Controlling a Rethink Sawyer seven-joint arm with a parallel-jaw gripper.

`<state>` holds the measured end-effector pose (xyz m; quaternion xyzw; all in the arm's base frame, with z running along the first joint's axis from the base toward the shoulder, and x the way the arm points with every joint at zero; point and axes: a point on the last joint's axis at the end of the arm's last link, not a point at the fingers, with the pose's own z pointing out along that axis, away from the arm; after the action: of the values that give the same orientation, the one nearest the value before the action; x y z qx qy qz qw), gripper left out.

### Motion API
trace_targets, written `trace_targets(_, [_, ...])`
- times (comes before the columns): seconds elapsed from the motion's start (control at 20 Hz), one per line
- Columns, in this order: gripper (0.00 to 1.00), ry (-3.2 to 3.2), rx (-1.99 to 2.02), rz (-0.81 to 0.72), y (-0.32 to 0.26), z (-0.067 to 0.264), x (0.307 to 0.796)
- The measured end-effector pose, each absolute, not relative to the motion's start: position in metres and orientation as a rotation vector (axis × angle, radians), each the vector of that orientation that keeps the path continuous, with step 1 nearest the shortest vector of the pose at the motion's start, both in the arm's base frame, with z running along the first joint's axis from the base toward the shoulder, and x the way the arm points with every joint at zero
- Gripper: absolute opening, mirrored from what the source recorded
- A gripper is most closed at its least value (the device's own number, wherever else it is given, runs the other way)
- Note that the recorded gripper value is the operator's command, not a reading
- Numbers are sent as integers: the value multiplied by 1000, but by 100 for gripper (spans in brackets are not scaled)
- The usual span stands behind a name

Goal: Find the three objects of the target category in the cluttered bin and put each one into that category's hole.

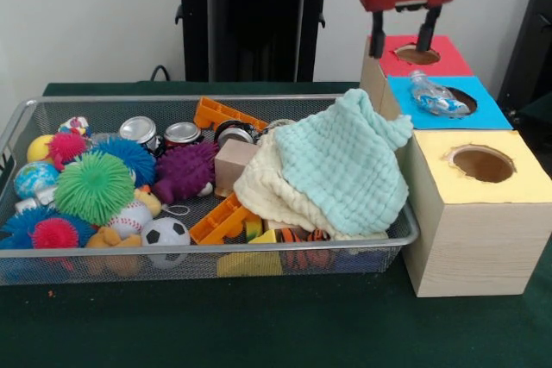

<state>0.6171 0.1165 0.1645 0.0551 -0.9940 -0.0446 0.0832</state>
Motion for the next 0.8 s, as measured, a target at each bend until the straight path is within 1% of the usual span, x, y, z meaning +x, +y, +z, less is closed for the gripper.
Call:
trace_targets(0.15, [100, -2967, 122, -131, 93, 178, 620])
trace_targets(0.2, [0, -2965, 67, -133, 66, 191, 622])
trace_targets(0.35, [0, -2964, 55, -134, 61, 194, 622])
trace_targets(0.55, [0, -2973, 41, -124, 54, 205, 623])
trace_targets(0.65, [0, -2976, 52, -122, 58, 207, 623])
trace_targets(0.8, [0, -2978, 119, -115, 87, 209, 623])
